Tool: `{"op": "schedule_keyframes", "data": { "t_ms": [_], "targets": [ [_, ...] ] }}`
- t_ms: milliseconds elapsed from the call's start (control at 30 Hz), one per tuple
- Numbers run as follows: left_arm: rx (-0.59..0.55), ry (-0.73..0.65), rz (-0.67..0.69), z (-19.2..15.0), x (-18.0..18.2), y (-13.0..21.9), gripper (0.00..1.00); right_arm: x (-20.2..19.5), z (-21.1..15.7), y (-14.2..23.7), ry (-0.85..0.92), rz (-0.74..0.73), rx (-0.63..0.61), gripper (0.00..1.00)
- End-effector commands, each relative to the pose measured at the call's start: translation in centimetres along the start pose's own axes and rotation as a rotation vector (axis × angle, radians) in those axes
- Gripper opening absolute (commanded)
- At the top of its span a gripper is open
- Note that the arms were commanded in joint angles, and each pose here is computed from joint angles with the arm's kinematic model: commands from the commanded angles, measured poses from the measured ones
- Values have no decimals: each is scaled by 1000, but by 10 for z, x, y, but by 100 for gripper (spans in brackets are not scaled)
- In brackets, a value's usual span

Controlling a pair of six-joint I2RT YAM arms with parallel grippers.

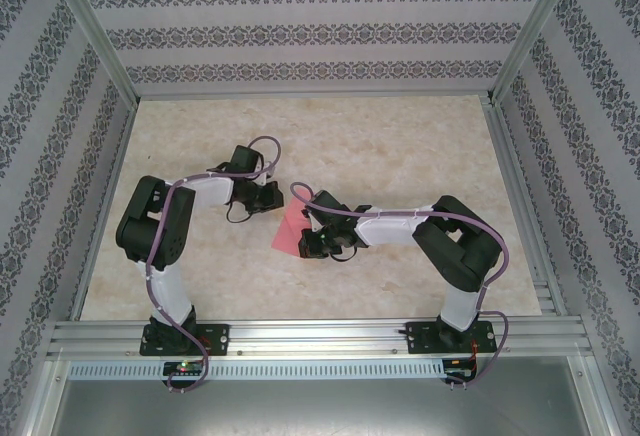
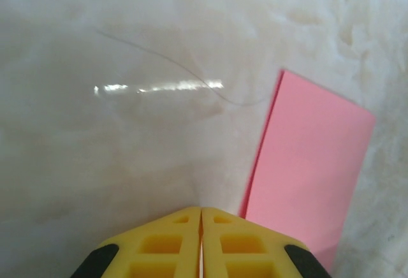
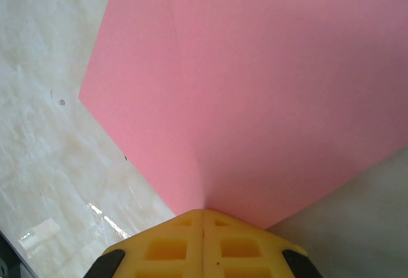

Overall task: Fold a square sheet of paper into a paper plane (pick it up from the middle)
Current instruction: Fold the triangle a second time at the center of the table.

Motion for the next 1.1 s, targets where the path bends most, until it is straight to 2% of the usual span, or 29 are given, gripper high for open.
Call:
{"op": "schedule_keyframes", "data": {
  "t_ms": [0, 133, 233, 567, 933, 1067],
  "targets": [
    [-62, -9, 43, 10, 2, 17, 9, -64, -68, -17, -116, -237, 237, 3],
    [-81, 9, -52, -7, -15, 37, 9, -63, -68, -17, -114, -231, 236, 3],
    [-49, 10, -117, -30, -29, 39, 9, -62, -68, -17, -113, -228, 237, 3],
    [93, 34, -116, -92, -43, 13, 0, -61, -66, -17, -115, -228, 233, 3],
    [156, 63, -116, -104, -42, -10, 0, -62, -67, -17, -115, -235, 234, 3],
    [160, 77, -71, -104, -34, -16, 0, -64, -69, -17, -119, -243, 242, 3]
  ]
}}
Point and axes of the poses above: each hand's point on the last joint's axis, 136 mm out from that joint toward the fingers, its own y axis back along the fingers, its own x axis along the line the jaws close on, z = x × y, the point moved 3 cm from there along y, back along the fingers, and after that the axes turned 5 degrees about y, right-handed, at the moved point
